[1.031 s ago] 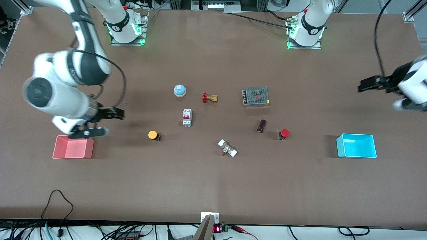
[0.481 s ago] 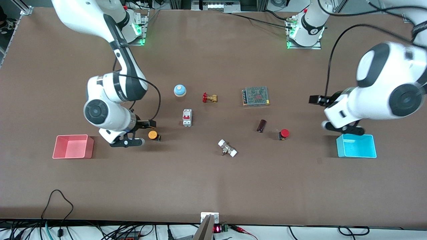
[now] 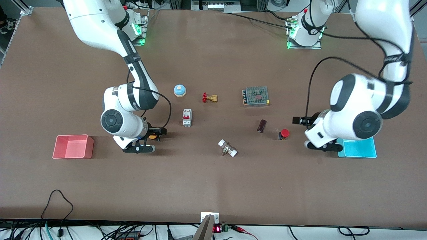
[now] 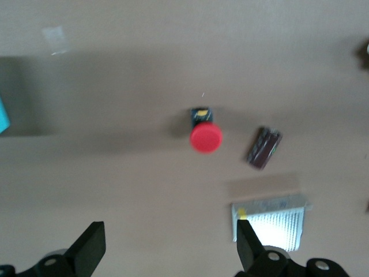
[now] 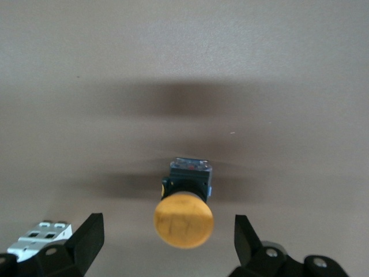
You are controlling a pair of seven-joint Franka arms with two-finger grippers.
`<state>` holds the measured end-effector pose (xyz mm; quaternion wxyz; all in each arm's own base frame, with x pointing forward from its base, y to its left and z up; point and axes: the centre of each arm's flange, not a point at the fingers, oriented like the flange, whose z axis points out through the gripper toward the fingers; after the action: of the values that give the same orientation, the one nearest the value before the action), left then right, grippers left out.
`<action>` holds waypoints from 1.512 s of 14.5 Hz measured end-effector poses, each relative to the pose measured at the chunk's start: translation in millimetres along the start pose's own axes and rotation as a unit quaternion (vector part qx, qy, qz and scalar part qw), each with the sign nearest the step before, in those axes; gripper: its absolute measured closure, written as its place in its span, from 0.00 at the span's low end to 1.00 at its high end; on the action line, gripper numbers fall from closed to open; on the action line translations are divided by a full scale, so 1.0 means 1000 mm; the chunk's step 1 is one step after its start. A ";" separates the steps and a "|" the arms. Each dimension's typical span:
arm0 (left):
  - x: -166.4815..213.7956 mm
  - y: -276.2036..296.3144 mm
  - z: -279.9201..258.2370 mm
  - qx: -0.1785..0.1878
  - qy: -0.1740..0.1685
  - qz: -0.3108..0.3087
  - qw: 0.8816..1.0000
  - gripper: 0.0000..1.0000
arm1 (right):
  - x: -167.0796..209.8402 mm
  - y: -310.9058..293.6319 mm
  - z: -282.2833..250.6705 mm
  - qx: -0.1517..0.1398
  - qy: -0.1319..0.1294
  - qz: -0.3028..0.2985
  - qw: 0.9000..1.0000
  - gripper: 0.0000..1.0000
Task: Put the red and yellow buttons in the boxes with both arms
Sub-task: 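Lower both grippers and close them on the yellow and red buttons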
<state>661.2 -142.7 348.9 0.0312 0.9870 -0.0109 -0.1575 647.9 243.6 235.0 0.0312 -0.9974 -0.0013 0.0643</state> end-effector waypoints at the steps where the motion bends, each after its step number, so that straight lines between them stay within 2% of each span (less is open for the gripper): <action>1: 0.007 0.001 0.010 -0.009 0.004 -0.009 1.000 0.00 | 0.000 -0.001 0.004 -0.001 -0.001 0.000 1.000 0.00; 7: 0.018 0.016 0.071 -0.016 0.011 -0.048 0.999 0.00 | 0.001 0.003 0.018 -0.015 -0.007 -0.004 1.000 0.00; 10: 0.013 0.033 0.093 -0.011 0.010 -0.049 0.999 0.02 | 0.001 0.005 0.020 -0.021 -0.007 -0.007 1.000 0.00; 15: 0.013 0.029 0.116 -0.012 0.020 -0.053 0.998 0.04 | 0.001 0.007 0.029 -0.025 -0.012 -0.006 1.000 0.01; 16: 0.013 0.028 0.119 -0.013 0.022 -0.054 0.998 0.05 | 0.001 0.007 0.031 -0.026 -0.013 -0.006 1.000 0.04; 17: 0.013 0.028 0.121 -0.013 0.025 -0.054 0.998 0.06 | 0.001 0.007 0.032 -0.026 -0.014 -0.005 1.000 0.11; 18: 0.014 0.027 0.122 -0.014 0.027 -0.055 0.998 0.06 | 0.001 0.008 0.032 -0.026 -0.014 -0.005 1.000 0.11; 19: 0.014 0.027 0.124 -0.014 0.028 -0.055 0.998 0.10 | 0.001 0.008 0.032 -0.026 -0.013 -0.005 1.000 0.18; 20: 0.014 0.027 0.125 -0.014 0.028 -0.055 0.998 0.10 | 0.002 0.008 0.032 -0.026 -0.013 -0.005 1.000 0.29; 21: 0.014 0.027 0.126 -0.014 0.028 -0.055 0.998 0.16 | 0.002 0.008 0.032 -0.026 -0.013 -0.005 1.000 0.37; 22: 0.014 0.027 0.127 -0.014 0.028 -0.055 0.998 0.17 | 0.002 0.008 0.032 -0.026 -0.013 -0.005 1.000 0.37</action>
<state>635.0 -177.0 226.2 0.0364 0.9895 0.0469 -0.1317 645.4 237.6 203.1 0.0054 -0.9970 -0.0084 0.0772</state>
